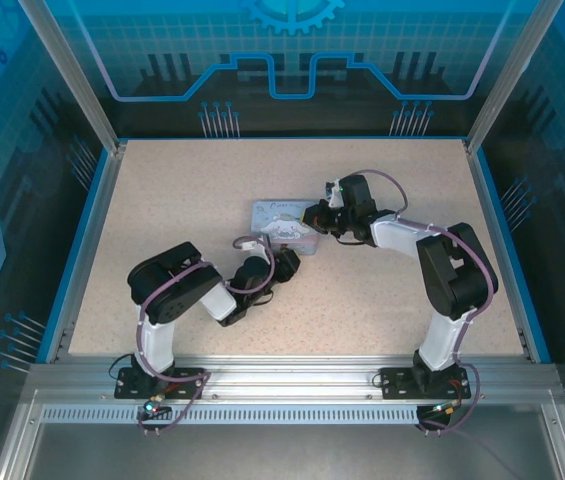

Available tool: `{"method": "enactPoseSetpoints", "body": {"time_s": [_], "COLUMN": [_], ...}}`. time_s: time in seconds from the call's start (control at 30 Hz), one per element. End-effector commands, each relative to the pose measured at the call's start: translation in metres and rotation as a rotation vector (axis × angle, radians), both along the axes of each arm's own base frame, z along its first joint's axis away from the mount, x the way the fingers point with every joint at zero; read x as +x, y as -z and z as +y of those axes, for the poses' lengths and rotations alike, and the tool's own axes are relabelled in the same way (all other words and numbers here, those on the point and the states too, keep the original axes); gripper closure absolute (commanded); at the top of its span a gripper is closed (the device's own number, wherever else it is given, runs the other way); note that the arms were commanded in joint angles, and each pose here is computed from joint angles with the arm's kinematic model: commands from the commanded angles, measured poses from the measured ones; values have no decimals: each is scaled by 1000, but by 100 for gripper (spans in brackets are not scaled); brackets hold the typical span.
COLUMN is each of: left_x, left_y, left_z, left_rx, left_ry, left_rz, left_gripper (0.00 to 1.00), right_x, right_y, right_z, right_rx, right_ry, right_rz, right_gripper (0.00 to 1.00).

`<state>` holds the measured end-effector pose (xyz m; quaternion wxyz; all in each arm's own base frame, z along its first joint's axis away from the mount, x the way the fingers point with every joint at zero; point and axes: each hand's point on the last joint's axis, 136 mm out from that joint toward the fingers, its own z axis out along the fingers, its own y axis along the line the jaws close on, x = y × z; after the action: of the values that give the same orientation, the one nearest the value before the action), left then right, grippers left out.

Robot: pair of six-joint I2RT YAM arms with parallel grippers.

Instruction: Unlock the padlock with the key

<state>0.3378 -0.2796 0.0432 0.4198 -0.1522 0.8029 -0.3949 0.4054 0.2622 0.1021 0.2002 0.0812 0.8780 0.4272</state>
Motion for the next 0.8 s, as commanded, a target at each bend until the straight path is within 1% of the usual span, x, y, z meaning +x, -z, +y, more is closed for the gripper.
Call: {"method": "enactPoseSetpoints", "body": {"time_s": [0.0,0.1,0.33,0.57,0.77], "left_x": [-4,-4,-4,-4,-4], "left_y": [10,11,17,18,18], "left_z": [6,7,5,1,0], "left_rx": [61,85,152,153,155], "left_ry": [-32,-43,-45,-32,-23], "left_rz": [44,60,94,97,97], "left_gripper": [57,60,61,63,68], "right_x": [-9,-9,-9,-9,-9], "right_y": [12,12,12,12,13], "right_z": [8,8,8,9,8], "right_rx": [-14,-14,-12,-11,-10], "right_ry": [-24,-24,-23,-24,-24], "right_rz": [55,55,59,58,60], "right_gripper": [100,100,100,100,100]}}
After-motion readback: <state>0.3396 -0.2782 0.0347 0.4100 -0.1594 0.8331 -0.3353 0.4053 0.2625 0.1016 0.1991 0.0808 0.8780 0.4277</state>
